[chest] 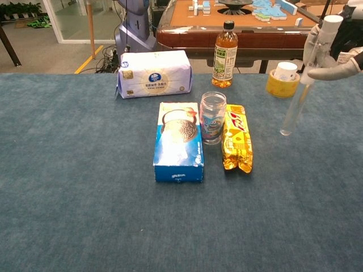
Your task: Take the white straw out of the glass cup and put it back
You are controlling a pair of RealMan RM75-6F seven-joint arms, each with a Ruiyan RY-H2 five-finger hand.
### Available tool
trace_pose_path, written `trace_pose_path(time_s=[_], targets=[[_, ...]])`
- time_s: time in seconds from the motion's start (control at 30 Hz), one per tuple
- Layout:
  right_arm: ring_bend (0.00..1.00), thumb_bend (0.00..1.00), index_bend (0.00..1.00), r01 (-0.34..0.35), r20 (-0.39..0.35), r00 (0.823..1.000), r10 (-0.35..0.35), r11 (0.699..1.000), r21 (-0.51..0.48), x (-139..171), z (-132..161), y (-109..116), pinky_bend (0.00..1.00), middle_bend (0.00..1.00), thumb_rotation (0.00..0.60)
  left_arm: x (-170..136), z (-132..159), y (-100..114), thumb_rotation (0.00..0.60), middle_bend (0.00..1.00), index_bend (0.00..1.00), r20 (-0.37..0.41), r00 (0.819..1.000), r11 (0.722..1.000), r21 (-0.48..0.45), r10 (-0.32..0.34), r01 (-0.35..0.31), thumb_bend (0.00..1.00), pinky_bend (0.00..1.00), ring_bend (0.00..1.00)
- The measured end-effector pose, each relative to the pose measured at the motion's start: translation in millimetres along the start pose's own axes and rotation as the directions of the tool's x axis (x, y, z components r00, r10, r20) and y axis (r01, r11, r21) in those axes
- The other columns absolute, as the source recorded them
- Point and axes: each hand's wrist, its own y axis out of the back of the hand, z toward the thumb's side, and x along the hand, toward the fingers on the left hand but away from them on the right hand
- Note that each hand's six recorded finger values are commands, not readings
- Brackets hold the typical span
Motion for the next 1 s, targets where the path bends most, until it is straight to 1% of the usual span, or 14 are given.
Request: trace_pose_path(time_s=[0.1,0.2,0.3,0.4,0.5,0.57,0.63,0.73,0.9,1.0], targets=[[0.50,0.57,0.75,-0.013,0.046,0.999,0.011,0.999,0.032,0,-5,-3,0.40,0.70,0.600,0,0,0,0.600,0.41,0.40,0.000,1.000,1.000,0.000,0.000,0.000,0.16,0.52,0.35],[0.50,0.57,0.75,-0.010,0.037,0.999,0.010,1.000,0.005,-2,-2,-4,0.40,0.70,0.600,0,0,0,0.600,0.41,0.40,-0.001,1.000,1.000,-0.004,0.001,-0.001,0.16,0.52,0.35],[0.50,0.57,0.75,0.007,-0.002,1.000,-0.007,0.997,-0.078,-3,7,-3,0.40,0.70,0.600,0,-1,1,0.600,0.41,0.40,-0.002,1.000,1.000,-0.006,0.001,-0.001,0.16,0.52,0.35],[0.50,0.57,0.75,0.030,-0.058,0.997,-0.041,0.985,-0.170,-3,17,0,0.40,0.70,0.600,0,-1,1,0.600,0.41,0.40,0.000,1.000,1.000,-0.007,0.002,-0.002,0.16,0.52,0.35],[0.50,0.57,0.75,0.051,-0.108,0.991,-0.074,0.978,-0.203,-2,23,4,0.40,0.70,0.600,-1,0,1,0.600,0.41,0.40,0.001,1.000,1.000,-0.008,0.002,-0.002,0.16,0.52,0.35],[0.50,0.57,0.75,0.060,-0.113,0.990,-0.083,0.979,-0.193,-1,22,6,0.40,0.70,0.600,-1,0,1,0.600,0.41,0.40,0.001,1.000,1.000,-0.007,0.002,-0.002,0.16,0.52,0.35],[0.50,0.57,0.75,0.063,-0.103,0.991,-0.082,0.983,-0.174,-1,18,5,0.40,0.70,0.600,-1,0,1,0.600,0.41,0.40,0.001,1.000,1.000,-0.006,0.000,0.000,0.16,0.52,0.35],[0.50,0.57,0.75,0.067,-0.078,0.994,-0.077,0.990,-0.121,-1,12,5,0.40,0.70,0.600,0,0,1,0.600,0.41,0.40,0.000,1.000,1.000,-0.005,-0.001,0.001,0.16,0.52,0.35],[0.50,0.57,0.75,0.075,-0.026,0.997,-0.075,0.997,0.001,-2,3,5,0.40,0.70,0.600,0,0,0,0.600,0.41,0.40,0.000,1.000,1.000,-0.004,-0.002,0.002,0.16,0.52,0.35],[0.50,0.57,0.75,0.076,-0.003,0.997,-0.076,0.997,0.023,-3,1,3,0.40,0.70,0.600,0,0,0,0.600,0.41,0.40,-0.001,1.000,1.000,-0.005,-0.002,0.002,0.16,0.52,0.35]])
